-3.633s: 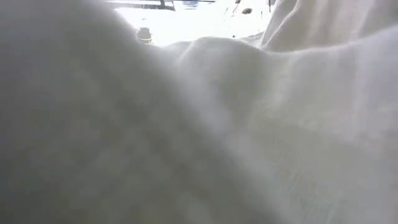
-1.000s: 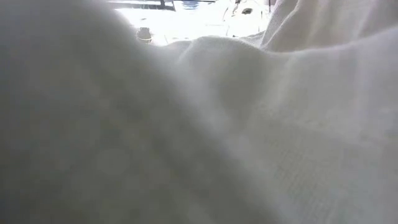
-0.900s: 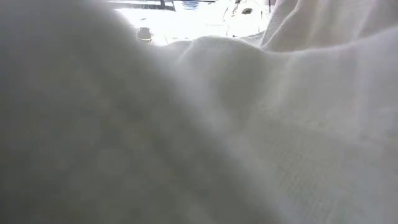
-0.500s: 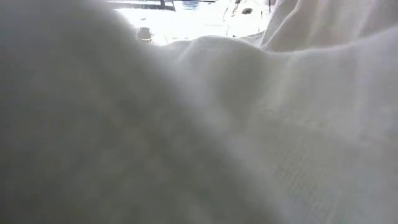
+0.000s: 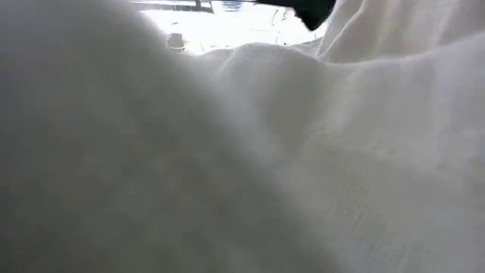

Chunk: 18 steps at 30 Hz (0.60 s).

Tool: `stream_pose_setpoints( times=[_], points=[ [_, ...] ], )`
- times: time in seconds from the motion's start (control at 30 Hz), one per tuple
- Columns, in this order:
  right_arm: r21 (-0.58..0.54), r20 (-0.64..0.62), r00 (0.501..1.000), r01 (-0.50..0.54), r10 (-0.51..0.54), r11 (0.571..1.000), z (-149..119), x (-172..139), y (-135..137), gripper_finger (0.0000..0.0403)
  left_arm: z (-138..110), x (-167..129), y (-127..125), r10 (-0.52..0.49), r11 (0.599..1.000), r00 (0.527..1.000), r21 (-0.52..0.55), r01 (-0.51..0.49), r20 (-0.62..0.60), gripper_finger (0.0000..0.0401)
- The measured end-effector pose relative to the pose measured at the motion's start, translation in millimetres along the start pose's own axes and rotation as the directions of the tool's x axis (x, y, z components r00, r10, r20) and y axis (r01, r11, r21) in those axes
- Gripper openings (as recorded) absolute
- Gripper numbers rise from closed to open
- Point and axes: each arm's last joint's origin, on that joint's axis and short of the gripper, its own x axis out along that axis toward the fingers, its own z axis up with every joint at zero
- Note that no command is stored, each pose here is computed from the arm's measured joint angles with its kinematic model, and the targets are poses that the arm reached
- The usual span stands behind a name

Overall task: Sort towels by color in basket
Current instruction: Put the white towel into the bottom transparent bin

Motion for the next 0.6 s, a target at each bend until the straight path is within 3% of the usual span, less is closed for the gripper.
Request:
stream_pose_setpoints(
  times=[0.37, 0.6],
  points=[
    [-0.148, 0.043, 0.989, -0.135, 0.143, 0.980, -35, 72, -19, 0.0297, -20, 22, 4, 0.029, 0.997, 0.992, -0.070, -0.038, -0.124, 0.0183],
    [-0.149, 0.017, 0.978, -0.201, 0.206, 0.968, -44, 97, -28, 0.0297, -26, 32, 7, 0.034, 0.997, 0.990, -0.070, -0.044, -0.140, 0.0183]
  ],
)
